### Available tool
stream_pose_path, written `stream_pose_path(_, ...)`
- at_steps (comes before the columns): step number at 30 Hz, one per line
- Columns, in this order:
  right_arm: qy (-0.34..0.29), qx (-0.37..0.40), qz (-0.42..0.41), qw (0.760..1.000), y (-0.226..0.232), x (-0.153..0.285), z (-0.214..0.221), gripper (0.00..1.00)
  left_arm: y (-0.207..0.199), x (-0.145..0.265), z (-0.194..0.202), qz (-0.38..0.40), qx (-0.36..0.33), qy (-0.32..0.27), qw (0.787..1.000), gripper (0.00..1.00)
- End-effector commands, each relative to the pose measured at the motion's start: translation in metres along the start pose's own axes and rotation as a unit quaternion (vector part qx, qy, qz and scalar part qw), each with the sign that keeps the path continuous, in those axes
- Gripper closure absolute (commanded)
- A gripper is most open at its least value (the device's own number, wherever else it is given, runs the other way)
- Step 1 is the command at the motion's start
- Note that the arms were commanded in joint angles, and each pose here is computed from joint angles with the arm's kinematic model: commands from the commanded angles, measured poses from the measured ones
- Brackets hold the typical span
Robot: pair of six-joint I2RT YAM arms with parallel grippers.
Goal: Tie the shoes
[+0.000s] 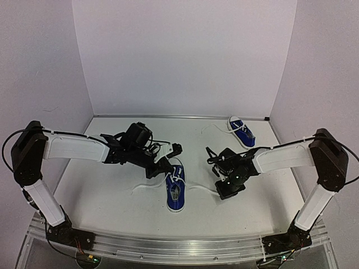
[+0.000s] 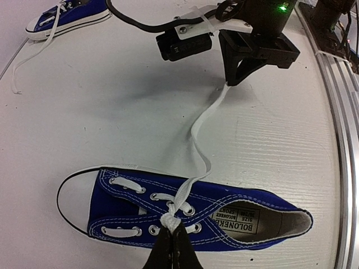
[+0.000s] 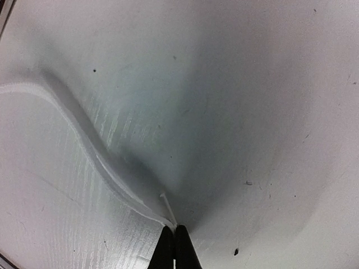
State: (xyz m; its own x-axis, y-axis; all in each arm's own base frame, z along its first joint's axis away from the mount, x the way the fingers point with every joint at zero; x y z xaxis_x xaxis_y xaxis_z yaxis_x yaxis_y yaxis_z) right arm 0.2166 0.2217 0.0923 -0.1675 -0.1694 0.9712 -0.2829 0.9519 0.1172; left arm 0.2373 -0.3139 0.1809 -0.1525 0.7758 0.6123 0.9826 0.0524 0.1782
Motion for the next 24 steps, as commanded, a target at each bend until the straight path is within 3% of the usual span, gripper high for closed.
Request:
stream_pose_path(1,-0.057,0.0,0.007,0.998,0.004,0.027,-0.026,1.0,0.0,0.001,-0.007,-0.011,-0.015,-0.021,1.0,1.0)
stream_pose_path(6,-0.144,-0.011,-0.027,0.989,0.01,0.072,-0.077,1.0,-0.003,0.002,-0.007,-0.017,-0.028,-0.026,0.999,1.0)
stream_pose_path(12,-0.213,0.036,-0.124,0.969,0.051,0.11,-0.149,1.0,-0.009,0.001,-0.01,-0.018,-0.055,-0.03,0.998,1.0)
stream_pose_path(21,-0.191,0.1,-0.335,0.917,0.14,0.11,-0.222,0.99,-0.015,0.005,-0.015,-0.034,-0.073,-0.045,0.996,1.0)
stream_pose_path(24,-0.161,0.115,-0.38,0.904,0.169,0.101,-0.22,0.88,-0.015,0.006,-0.015,-0.035,-0.072,-0.044,0.996,1.0)
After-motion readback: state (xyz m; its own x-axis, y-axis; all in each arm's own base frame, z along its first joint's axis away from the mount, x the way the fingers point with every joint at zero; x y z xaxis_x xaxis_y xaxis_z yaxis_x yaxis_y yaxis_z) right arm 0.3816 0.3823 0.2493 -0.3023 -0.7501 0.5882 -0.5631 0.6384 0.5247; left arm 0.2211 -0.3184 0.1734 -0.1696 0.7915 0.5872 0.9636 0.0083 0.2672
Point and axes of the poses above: each gripper's point midway between its finger pads, its own x axis back along the fingers, its own y axis along the line the jaws close on, z = x × y, the point moved 9 cm from there along x, back along the fingers, and after that the axes turned 8 degrees about -x, right-handed, at the moved point
